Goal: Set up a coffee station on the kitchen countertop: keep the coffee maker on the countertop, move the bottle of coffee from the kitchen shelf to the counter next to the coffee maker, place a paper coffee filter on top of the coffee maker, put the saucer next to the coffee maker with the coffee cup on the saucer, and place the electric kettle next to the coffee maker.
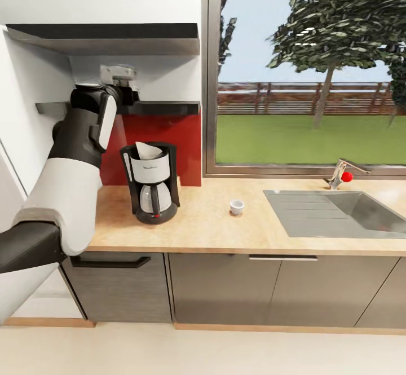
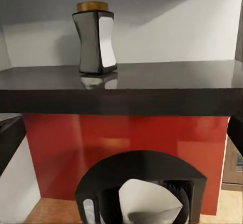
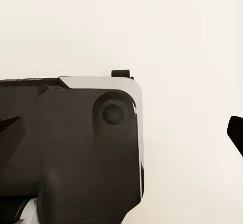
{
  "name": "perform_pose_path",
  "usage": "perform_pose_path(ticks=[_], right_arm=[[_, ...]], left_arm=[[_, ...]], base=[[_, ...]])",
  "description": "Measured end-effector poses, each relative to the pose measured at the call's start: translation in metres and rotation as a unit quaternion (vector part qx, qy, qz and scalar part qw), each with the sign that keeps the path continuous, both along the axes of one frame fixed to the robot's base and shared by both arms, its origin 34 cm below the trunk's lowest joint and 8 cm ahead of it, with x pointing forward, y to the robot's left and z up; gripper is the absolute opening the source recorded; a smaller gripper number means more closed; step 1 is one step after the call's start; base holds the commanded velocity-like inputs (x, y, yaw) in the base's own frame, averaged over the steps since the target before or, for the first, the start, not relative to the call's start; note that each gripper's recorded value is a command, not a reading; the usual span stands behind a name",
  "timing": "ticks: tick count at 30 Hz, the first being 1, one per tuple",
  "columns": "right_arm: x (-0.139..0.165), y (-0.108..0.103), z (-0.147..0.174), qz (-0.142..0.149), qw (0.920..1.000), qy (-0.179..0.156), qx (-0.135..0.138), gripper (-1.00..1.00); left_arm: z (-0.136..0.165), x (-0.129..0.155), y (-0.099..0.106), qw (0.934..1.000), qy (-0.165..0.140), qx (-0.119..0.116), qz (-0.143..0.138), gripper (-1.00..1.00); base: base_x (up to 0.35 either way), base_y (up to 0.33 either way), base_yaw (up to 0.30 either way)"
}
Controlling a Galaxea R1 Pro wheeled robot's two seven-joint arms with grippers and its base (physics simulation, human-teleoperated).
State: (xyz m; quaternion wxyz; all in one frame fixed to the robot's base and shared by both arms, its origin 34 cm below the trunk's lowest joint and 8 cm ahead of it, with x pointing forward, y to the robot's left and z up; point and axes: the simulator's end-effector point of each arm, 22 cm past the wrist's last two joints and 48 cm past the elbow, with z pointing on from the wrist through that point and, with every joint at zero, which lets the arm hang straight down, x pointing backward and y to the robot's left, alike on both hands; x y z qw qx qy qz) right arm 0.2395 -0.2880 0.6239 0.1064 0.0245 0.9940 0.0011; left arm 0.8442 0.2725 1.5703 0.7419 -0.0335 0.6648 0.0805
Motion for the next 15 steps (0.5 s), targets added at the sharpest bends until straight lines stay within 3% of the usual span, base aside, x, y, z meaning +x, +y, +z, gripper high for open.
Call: perform_pose_path(ticks=[7,15], right_arm=[[0.0,-0.001,0.0,0.0,1.0,0.0,-0.001,1.0],[-0.001,-0.001,0.0,0.0,1.0,0.001,-0.001,1.0]], left_arm=[[-0.04,0.01,0.025,0.9985,0.038,0.014,0.036,1.0],[-0.028,0.012,0.029,0.9981,0.039,0.019,0.044,1.0]], base=[[0.0,0.0,0.0],[0.0,0.0,0.0]])
